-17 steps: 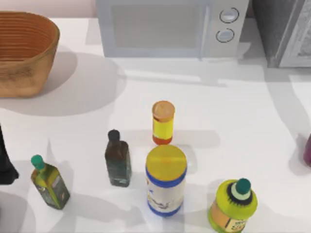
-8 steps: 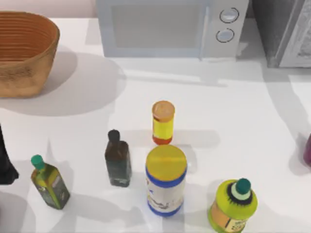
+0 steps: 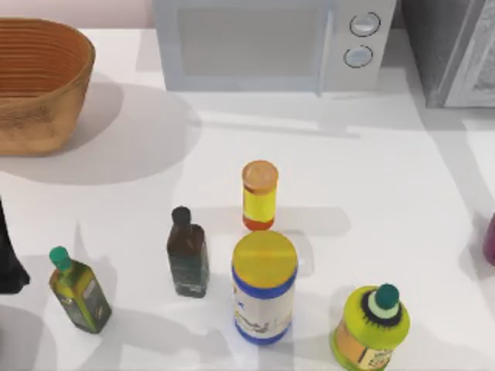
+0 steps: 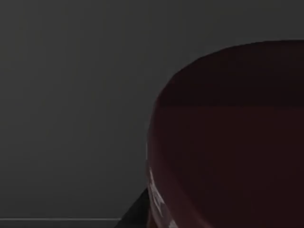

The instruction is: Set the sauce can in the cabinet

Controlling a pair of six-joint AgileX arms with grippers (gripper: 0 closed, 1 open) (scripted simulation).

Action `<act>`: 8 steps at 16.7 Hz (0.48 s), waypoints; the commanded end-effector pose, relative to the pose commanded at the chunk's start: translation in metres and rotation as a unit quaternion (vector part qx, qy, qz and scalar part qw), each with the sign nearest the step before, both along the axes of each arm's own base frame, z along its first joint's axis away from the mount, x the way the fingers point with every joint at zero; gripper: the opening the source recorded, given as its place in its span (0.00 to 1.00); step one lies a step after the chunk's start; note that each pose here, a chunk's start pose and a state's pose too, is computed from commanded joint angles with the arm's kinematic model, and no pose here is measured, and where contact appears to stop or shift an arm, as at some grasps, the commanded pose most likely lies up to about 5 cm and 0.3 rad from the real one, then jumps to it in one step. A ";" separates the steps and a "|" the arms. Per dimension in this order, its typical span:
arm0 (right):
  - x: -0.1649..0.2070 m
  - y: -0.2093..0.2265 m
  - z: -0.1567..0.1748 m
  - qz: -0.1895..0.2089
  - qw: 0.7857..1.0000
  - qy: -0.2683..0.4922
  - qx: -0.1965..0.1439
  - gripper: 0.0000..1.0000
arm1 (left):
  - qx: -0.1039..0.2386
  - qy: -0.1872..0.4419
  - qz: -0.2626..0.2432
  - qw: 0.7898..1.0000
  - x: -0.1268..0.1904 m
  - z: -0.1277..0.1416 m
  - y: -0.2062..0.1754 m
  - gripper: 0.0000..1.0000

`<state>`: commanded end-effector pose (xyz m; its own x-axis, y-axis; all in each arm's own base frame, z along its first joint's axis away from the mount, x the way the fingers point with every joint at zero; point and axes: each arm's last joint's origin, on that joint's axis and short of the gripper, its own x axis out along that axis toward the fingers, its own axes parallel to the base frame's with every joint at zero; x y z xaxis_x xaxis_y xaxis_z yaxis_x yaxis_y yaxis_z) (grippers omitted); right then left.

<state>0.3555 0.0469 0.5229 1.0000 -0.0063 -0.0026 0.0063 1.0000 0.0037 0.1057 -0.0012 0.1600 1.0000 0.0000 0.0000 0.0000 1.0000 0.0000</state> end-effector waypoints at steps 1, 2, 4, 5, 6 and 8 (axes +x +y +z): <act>0.012 0.000 -0.003 0.001 1.000 0.000 0.000 0.00 | 0.000 0.000 0.000 1.000 0.000 0.000 0.000 1.00; 0.023 -0.001 -0.007 0.002 1.000 0.000 0.000 0.00 | 0.000 0.000 0.000 1.000 0.000 0.000 0.000 1.00; 0.037 -0.002 -0.012 0.003 1.000 0.001 -0.001 0.00 | 0.000 0.000 0.000 1.000 0.000 0.000 0.000 1.00; 0.040 -0.002 -0.013 0.004 1.000 0.001 -0.001 0.00 | 0.000 0.000 0.000 1.000 0.000 0.000 0.000 1.00; 0.041 -0.002 -0.013 0.004 1.000 0.001 -0.001 0.00 | 0.000 0.000 0.000 1.000 0.000 0.000 0.000 1.00; 0.041 -0.002 -0.013 0.004 1.000 0.001 -0.001 0.00 | 0.000 0.000 0.000 1.000 0.000 0.000 0.000 1.00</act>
<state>0.3960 0.0450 0.5097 1.0000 0.0011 -0.0039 -0.0010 1.0000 0.0020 0.1057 -0.0012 0.1600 1.0000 0.0000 0.0000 0.0000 1.0000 0.0000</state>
